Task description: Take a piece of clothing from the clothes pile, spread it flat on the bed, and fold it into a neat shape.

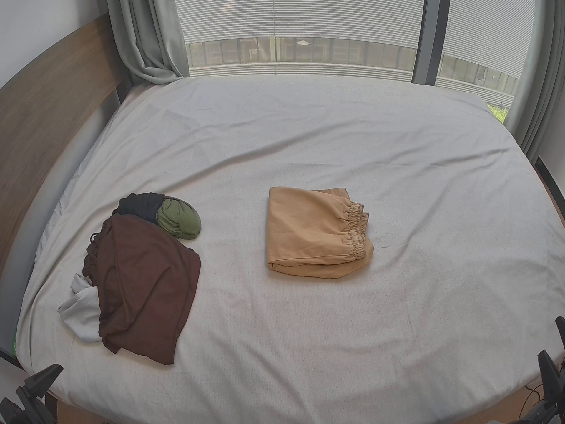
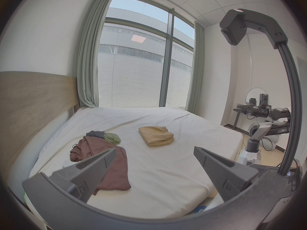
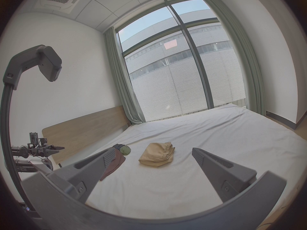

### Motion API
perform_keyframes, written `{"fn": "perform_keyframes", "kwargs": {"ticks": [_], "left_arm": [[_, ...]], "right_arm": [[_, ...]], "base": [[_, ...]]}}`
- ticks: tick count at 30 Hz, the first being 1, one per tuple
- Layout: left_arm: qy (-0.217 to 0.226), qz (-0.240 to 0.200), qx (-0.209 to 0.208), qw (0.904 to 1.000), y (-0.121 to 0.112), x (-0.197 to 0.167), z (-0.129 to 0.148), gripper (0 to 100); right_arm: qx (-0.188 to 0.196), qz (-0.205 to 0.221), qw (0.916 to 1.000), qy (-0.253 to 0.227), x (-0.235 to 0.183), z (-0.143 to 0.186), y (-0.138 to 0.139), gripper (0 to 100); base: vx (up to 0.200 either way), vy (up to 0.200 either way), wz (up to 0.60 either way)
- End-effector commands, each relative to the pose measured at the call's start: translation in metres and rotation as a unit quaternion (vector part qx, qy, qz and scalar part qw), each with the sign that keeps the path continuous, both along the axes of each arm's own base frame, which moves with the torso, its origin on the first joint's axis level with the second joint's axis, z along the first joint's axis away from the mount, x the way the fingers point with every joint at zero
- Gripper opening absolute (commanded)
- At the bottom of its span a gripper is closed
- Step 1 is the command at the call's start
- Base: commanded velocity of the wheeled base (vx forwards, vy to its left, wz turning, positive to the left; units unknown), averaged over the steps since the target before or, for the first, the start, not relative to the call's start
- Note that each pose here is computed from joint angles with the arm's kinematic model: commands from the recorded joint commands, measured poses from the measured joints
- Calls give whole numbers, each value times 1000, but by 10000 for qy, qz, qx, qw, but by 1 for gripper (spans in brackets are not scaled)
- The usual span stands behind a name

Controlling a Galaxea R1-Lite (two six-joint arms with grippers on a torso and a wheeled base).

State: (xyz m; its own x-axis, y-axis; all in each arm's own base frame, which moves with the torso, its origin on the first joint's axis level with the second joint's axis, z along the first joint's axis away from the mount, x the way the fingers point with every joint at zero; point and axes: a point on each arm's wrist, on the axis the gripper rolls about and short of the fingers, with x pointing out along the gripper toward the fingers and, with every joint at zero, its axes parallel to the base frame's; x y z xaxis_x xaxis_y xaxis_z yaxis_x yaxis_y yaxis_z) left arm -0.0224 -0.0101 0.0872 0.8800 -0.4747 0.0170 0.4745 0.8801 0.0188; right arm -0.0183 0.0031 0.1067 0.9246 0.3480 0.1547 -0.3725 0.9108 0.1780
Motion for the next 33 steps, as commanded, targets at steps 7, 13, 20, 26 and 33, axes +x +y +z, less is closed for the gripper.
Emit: {"fn": "perform_keyframes", "kwargs": {"ticks": [7, 13, 20, 26, 33], "left_arm": [[-222, 148, -30, 9996, 0, -3, -5, 100], [-308, 654, 136, 9973, 2, -2, -5, 100], [-469, 1760, 650, 9811, 7, -1, -5, 100], [-451, 1940, 609, 9781, 8, -1, -5, 100], [-300, 2217, 138, 9746, 9, -1, -5, 100]], "right_arm": [[-196, -561, 9981, -160, -3, 2, 2, 100], [-273, -546, 9981, -43, -6, -12, 3, 100], [-948, -1409, 9852, 239, -4, -23, -1, 100], [-746, -1715, 9819, 300, -4, -23, -2, 100], [-538, -1805, 9814, 378, -4, -24, -3, 100]], "base": [[0, 0, 0], [0, 0, 0], [0, 0, 0], [0, 0, 0], [0, 0, 0]]}}
